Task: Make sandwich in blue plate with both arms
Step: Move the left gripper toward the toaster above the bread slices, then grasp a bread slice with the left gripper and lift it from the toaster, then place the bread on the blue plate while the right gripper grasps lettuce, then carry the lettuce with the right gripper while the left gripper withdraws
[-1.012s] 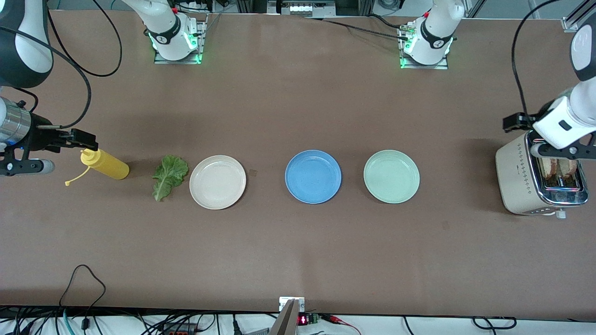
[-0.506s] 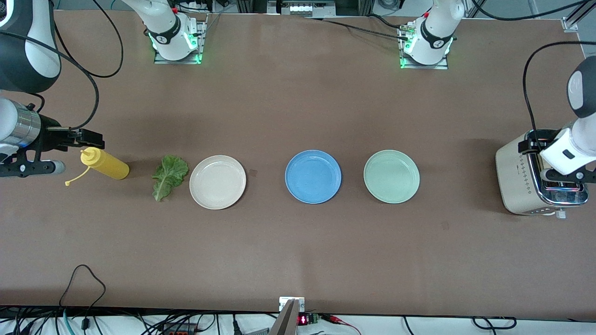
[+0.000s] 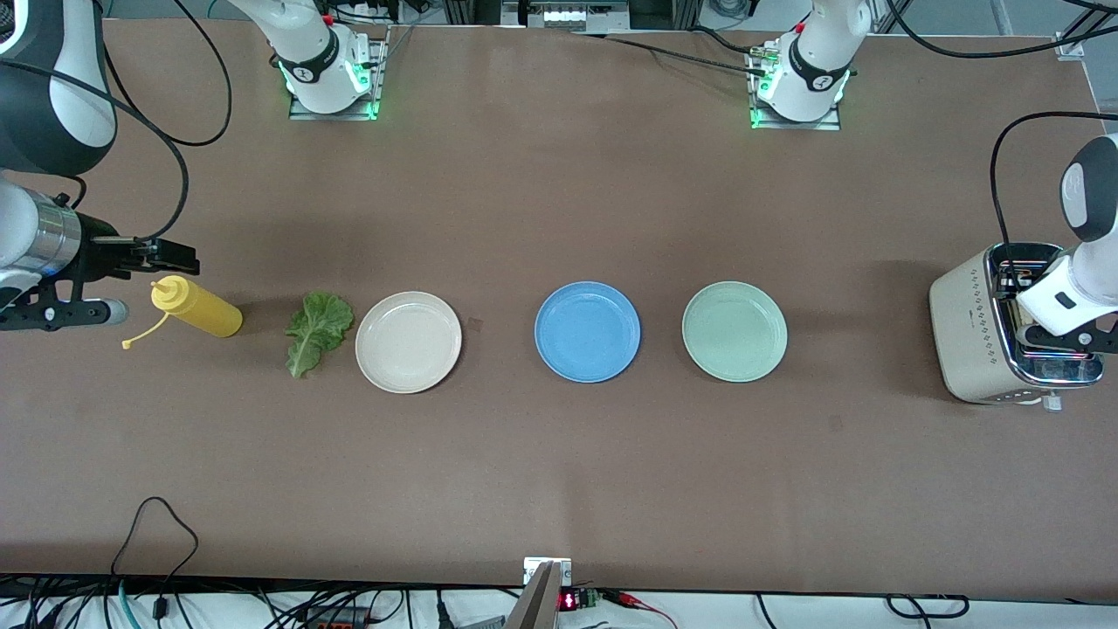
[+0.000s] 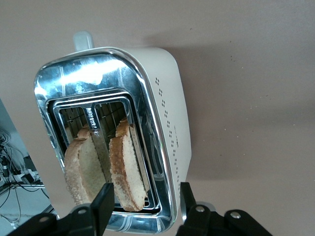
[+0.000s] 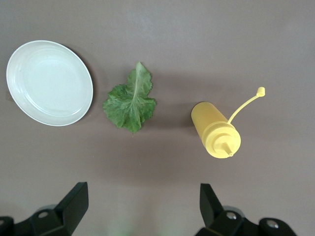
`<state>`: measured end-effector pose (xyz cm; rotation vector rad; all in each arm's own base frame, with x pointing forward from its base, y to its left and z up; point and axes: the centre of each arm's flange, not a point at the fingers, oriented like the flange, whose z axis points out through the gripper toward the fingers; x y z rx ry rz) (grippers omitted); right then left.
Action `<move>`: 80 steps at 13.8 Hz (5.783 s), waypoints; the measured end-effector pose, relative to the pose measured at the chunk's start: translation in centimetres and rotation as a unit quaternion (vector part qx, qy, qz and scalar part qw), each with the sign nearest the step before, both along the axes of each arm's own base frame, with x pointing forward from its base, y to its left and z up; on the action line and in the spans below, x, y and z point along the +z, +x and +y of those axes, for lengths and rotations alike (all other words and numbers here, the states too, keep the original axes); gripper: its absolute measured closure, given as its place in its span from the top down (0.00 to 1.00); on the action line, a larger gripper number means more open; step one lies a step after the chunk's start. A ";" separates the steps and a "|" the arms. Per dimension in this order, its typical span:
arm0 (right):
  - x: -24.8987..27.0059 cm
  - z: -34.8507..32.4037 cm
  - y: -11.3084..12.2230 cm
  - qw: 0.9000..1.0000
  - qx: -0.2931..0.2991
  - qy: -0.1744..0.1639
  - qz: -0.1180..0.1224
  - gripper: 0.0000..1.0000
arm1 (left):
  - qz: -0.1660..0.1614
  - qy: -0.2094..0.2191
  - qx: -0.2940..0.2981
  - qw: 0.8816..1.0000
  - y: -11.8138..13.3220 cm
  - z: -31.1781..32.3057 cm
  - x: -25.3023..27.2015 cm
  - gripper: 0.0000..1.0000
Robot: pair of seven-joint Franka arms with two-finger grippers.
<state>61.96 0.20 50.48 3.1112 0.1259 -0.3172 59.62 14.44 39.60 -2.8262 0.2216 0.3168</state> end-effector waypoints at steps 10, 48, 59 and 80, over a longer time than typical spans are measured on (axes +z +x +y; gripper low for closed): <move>-0.6 0.0 0.0 1.000 0.000 0.000 0.007 1.00 | 0.009 -0.013 0.000 1.000 -0.4 4.9 -4.1 0.46; -30.7 1.8 0.1 0.992 -0.066 -0.016 -0.106 1.00 | 0.097 -0.564 -0.019 0.820 5.2 -41.5 -9.7 0.07; -32.6 4.9 -0.1 0.989 -0.100 -0.021 -0.104 0.79 | 0.016 -0.659 -0.043 0.750 3.0 -44.2 -23.1 0.07; -23.0 16.0 1.8 0.969 -0.240 0.057 0.019 0.04 | 0.096 -0.324 -0.183 0.923 2.6 -37.9 -9.4 1.00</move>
